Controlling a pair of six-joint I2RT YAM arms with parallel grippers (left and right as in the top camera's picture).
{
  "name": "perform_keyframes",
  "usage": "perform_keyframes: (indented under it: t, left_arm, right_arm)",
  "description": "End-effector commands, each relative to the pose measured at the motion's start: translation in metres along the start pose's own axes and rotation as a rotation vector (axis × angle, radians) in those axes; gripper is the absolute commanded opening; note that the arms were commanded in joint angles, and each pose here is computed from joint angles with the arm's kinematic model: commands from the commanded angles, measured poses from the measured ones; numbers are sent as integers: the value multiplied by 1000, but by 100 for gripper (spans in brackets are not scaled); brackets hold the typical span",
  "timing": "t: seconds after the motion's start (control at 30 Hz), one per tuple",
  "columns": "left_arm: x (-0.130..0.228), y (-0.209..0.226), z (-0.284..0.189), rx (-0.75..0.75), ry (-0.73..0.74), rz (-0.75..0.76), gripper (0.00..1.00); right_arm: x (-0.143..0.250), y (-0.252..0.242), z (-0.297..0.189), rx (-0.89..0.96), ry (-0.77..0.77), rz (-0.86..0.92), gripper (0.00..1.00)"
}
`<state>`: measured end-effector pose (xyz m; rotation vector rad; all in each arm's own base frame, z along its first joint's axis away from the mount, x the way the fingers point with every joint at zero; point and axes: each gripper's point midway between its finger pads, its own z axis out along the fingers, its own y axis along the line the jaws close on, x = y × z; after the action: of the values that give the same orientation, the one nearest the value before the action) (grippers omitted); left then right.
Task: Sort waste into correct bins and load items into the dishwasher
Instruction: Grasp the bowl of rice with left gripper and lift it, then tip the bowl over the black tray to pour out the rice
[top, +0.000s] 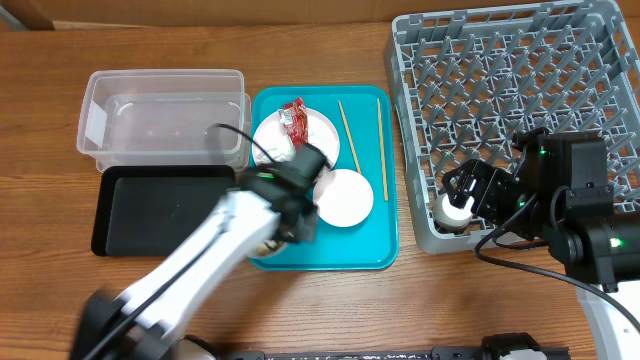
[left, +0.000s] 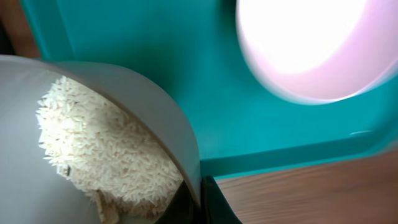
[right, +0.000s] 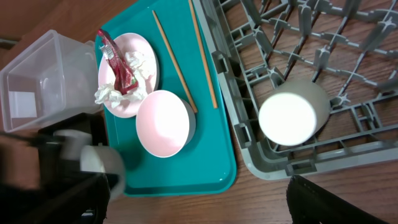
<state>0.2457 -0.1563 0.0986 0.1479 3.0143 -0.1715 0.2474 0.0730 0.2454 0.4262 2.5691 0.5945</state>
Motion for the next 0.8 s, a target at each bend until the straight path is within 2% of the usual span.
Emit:
perform_keyframes:
  t: [0.0, 0.1, 0.17, 0.27, 0.47, 0.77]
  left_arm:
    - [-21, -9, -61, 313, -124, -25, 4]
    - [-32, 7, -92, 491, -195, -62, 4]
    - [-40, 22, -113, 670, -246, -79, 4]
    - [-46, 47, -121, 805, -283, -145, 4]
    - [-49, 96, -99, 978, -281, -296, 4]
    - [-61, 126, -80, 1261, -306, -463, 4]
  right_arm:
    - [-5, 4, -7, -17, -26, -10, 92]
    - [-5, 4, -7, -17, -26, -10, 92]
    - [-5, 4, -7, -17, -26, -10, 92]
    - [-5, 4, -7, -17, -26, -10, 92]
    - [-5, 4, -7, -17, -26, -10, 92]
    - [-4, 4, -7, -16, -25, -10, 92]
